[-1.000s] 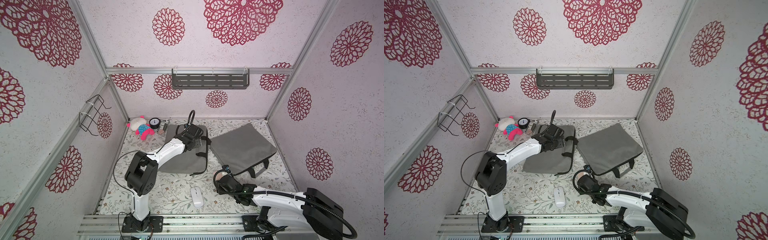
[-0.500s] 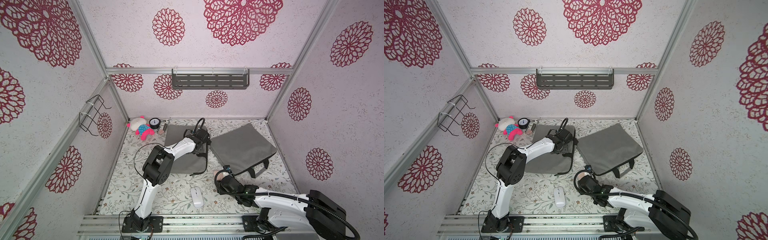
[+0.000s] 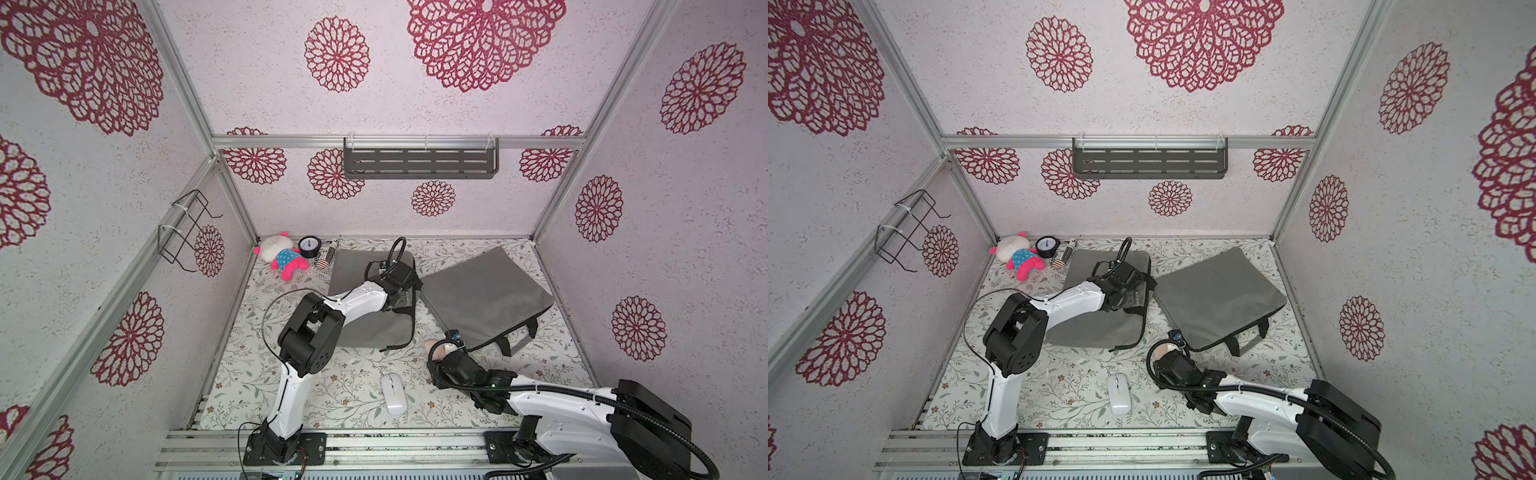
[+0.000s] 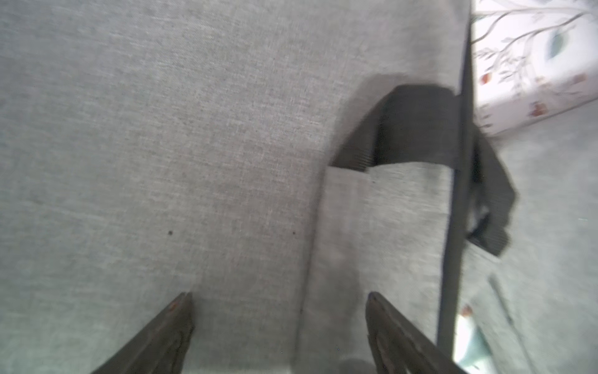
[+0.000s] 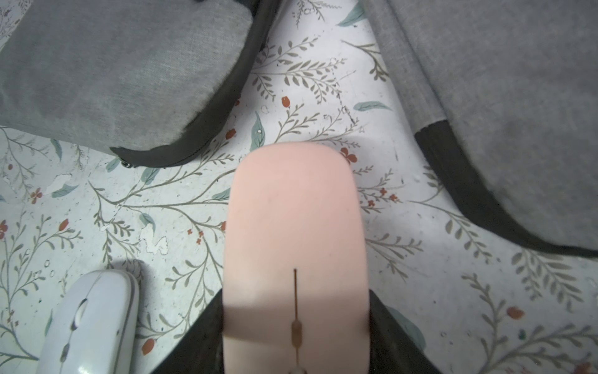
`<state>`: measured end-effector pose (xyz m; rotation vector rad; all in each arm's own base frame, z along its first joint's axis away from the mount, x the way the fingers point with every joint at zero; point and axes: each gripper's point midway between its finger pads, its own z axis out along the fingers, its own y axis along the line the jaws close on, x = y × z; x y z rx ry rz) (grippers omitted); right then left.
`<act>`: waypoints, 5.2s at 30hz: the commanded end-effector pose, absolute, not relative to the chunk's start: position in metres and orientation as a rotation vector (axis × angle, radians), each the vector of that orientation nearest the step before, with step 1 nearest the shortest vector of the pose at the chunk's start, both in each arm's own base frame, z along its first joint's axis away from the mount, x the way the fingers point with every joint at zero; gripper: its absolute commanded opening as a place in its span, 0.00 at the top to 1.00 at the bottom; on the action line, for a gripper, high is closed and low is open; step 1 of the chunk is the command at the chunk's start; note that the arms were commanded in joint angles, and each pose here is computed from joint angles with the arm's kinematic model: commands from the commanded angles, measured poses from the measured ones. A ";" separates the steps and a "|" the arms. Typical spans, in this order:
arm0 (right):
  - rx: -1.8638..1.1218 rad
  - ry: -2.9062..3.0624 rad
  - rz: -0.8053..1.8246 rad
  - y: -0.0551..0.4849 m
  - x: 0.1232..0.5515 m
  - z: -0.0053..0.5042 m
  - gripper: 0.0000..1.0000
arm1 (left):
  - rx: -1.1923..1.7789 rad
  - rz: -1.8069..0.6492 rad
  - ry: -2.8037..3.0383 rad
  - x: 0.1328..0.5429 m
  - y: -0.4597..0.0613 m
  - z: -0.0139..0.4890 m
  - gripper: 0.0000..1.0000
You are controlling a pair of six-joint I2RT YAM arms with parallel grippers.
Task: Put the mouse into the laptop bag
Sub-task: Open the zippered laptop bag at the center of the board, then place the mouse in the zippered laptop bag, then close the zippered laptop bag at the center of the board, then adjust the zippered laptop bag at the center of the board.
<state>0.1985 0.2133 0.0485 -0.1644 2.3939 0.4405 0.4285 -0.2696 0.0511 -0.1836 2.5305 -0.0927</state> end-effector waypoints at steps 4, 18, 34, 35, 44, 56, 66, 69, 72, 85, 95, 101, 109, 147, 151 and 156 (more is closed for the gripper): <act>-0.147 2.377 0.454 0.216 0.203 0.051 0.59 | -0.159 -0.211 2.491 0.428 -0.290 0.067 0.10; -0.126 2.372 0.461 0.214 0.204 0.049 0.60 | -0.119 0.156 2.579 0.433 -0.277 0.035 0.87; 0.151 2.232 0.636 0.211 0.226 0.078 0.67 | -0.098 -0.221 2.346 0.424 -0.289 0.208 1.00; 0.168 2.223 0.641 0.211 0.230 0.081 0.68 | -0.098 -0.235 2.337 0.423 -0.288 0.216 1.00; 0.401 2.152 0.687 0.203 0.262 0.097 0.74 | -0.074 -0.290 2.304 0.420 -0.291 0.249 1.00; 0.451 2.122 0.701 0.210 0.309 0.118 0.77 | -0.077 -0.338 2.272 0.409 -0.284 0.278 1.00; 0.425 2.154 0.777 0.230 0.341 0.110 0.83 | -0.067 -0.338 2.263 0.405 -0.280 0.299 1.00; 0.409 2.153 0.794 0.236 0.352 0.113 0.84 | -0.068 -0.344 2.254 0.404 -0.279 0.306 1.00; 0.392 2.141 0.811 0.242 0.364 0.121 0.84 | -0.066 -0.353 2.257 0.404 -0.280 0.306 1.00; 0.407 2.140 0.875 0.276 0.444 0.132 0.79 | -0.063 -0.412 2.279 0.398 -0.286 0.293 1.00; 0.452 2.204 0.818 0.297 0.495 0.109 0.72 | -0.069 -0.411 2.285 0.399 -0.286 0.290 1.00; 0.439 2.205 0.802 0.300 0.503 0.101 0.44 | -0.068 -0.425 2.284 0.399 -0.286 0.287 1.00; 0.444 2.217 0.733 0.294 0.506 0.097 0.31 | -0.075 -0.449 2.286 0.401 -0.285 0.284 1.00; 0.041 2.182 0.744 0.288 0.320 0.128 0.28 | -0.613 -0.419 2.267 0.310 -0.167 0.145 0.02; 0.018 2.246 0.732 0.310 0.325 0.103 0.30 | -0.824 -0.443 2.171 0.290 -0.137 0.121 0.02; 0.028 2.324 0.656 0.316 0.338 0.069 0.35 | -0.982 -0.465 2.103 0.273 -0.110 0.101 0.02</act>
